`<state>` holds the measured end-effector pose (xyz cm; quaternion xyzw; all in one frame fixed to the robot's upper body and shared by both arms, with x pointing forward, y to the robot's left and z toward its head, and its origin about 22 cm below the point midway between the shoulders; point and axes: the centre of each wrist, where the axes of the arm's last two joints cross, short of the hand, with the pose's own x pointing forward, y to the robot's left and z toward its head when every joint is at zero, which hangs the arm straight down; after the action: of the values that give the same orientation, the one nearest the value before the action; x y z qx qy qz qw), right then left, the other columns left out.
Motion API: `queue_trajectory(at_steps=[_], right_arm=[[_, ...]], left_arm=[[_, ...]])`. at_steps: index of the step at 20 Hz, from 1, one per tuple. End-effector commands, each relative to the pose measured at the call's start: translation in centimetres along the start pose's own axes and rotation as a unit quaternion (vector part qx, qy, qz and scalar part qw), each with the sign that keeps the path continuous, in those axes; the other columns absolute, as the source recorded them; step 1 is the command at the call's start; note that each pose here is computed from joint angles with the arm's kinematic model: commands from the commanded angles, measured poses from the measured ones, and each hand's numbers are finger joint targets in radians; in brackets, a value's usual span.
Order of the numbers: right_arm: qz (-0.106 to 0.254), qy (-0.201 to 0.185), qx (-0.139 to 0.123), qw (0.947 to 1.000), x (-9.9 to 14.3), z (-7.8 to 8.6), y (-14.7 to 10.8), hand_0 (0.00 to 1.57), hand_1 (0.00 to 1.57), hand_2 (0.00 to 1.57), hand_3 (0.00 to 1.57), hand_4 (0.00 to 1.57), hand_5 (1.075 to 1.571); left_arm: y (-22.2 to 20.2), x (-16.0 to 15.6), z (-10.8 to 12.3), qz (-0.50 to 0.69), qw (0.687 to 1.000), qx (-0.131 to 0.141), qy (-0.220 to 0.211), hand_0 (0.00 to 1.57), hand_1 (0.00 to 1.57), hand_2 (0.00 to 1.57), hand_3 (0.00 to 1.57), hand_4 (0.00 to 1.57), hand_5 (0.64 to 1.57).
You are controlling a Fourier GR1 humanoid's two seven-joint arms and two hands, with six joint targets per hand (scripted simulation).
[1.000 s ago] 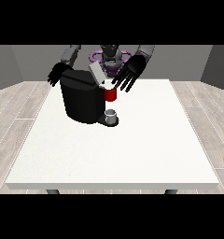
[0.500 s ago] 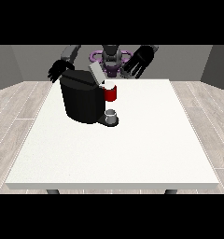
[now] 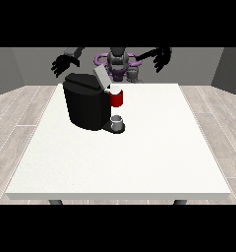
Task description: Insert the coffee pod into the coffee machine and close the lid
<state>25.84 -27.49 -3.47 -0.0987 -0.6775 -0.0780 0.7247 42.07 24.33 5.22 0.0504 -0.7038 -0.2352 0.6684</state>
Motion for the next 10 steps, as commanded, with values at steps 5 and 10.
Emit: queue_trajectory(at_steps=[5, 10], right_arm=[[0.017, -0.020, 0.070, 0.9972, 3.9, -1.2, -0.1, 0.00, 0.00, 0.00, 0.00, 0.29, 1.571], [0.021, -0.076, 0.111, 0.9907, 7.3, -2.1, 0.2, 0.00, 0.00, 0.00, 0.00, 0.04, 1.571]], left_arm=[[-4.1, -7.0, 4.7, 0.130, 0.990, 0.024, 0.049, 0.00, 0.00, 0.00, 0.00, 0.21, 1.571], [-1.8, -6.3, 4.8, 0.148, 0.987, 0.025, 0.054, 0.00, 0.00, 0.00, 0.00, 0.00, 1.571]])
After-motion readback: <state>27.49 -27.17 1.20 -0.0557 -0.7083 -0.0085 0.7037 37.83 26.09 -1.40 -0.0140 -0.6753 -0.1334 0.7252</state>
